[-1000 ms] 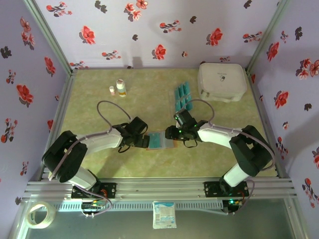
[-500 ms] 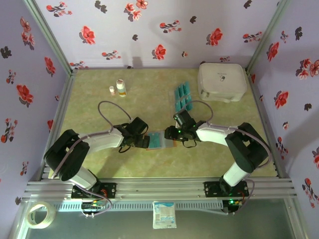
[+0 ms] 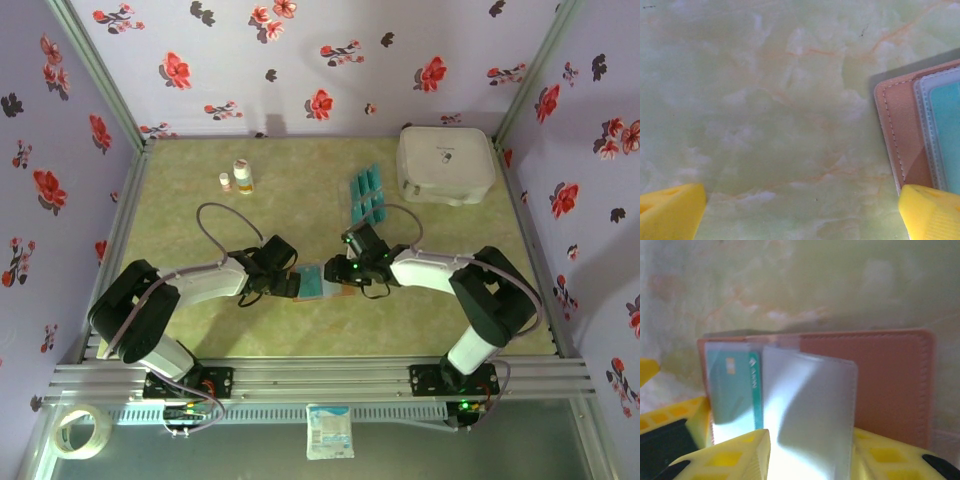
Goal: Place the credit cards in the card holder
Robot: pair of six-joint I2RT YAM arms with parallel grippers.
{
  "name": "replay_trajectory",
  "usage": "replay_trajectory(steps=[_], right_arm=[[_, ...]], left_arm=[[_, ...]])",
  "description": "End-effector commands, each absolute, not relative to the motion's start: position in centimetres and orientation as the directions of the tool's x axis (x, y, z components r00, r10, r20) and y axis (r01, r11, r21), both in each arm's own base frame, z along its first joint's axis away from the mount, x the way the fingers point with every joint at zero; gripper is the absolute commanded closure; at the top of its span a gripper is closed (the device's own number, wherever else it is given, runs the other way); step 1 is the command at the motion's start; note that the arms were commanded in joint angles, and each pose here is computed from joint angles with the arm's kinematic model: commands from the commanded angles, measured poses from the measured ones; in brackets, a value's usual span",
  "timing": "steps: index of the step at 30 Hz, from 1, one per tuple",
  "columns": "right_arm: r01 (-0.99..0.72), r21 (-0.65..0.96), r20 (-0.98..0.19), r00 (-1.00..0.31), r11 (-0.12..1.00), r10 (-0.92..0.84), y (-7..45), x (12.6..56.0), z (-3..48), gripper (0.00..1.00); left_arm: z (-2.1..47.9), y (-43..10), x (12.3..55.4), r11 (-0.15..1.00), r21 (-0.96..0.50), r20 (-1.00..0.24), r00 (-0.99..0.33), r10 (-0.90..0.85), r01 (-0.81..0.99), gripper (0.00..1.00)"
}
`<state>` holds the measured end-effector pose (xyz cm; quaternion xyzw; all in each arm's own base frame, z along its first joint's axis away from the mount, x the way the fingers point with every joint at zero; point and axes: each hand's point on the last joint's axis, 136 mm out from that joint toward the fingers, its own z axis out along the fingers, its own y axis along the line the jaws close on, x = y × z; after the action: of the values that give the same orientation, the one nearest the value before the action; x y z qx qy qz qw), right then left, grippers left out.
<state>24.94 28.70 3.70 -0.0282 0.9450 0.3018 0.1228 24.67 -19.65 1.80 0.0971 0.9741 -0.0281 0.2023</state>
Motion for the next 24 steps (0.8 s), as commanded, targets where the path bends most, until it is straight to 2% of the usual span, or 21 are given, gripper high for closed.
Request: replay_trajectory(steps=[1,11,19,24], right_arm=[[-0.152,0.615,-0.266,-0.964,0.774,0.022,30.3,25.0,6.2,0.59],[-0.188,0.622,-0.277,-0.961,0.76,-0.011,32.8,24.9,7.6,0.59],[-0.196,0.605,-0.238,-0.969,0.772,-0.059,35.8,25.0,5.1,0.59],[-0.187,0.615,-0.214,-0.975,0.766,-0.066,36.8,25.1,3.9,0.61]], left_arm=[[0.8,-19.5,24.4,0.981,-0.004,-0.391,-0.903,0.175,0.192,0.0],[4.1,-18.2,25.3,0.988,-0.037,-0.463,-0.879,0.115,0.149,0.0],[5.5,-15.3,25.4,0.996,-0.076,-0.5,-0.866,0.008,0.053,0.0],[5.7,-14.8,25.3,0.996,-0.077,-0.501,-0.865,0.0,0.044,0.0]])
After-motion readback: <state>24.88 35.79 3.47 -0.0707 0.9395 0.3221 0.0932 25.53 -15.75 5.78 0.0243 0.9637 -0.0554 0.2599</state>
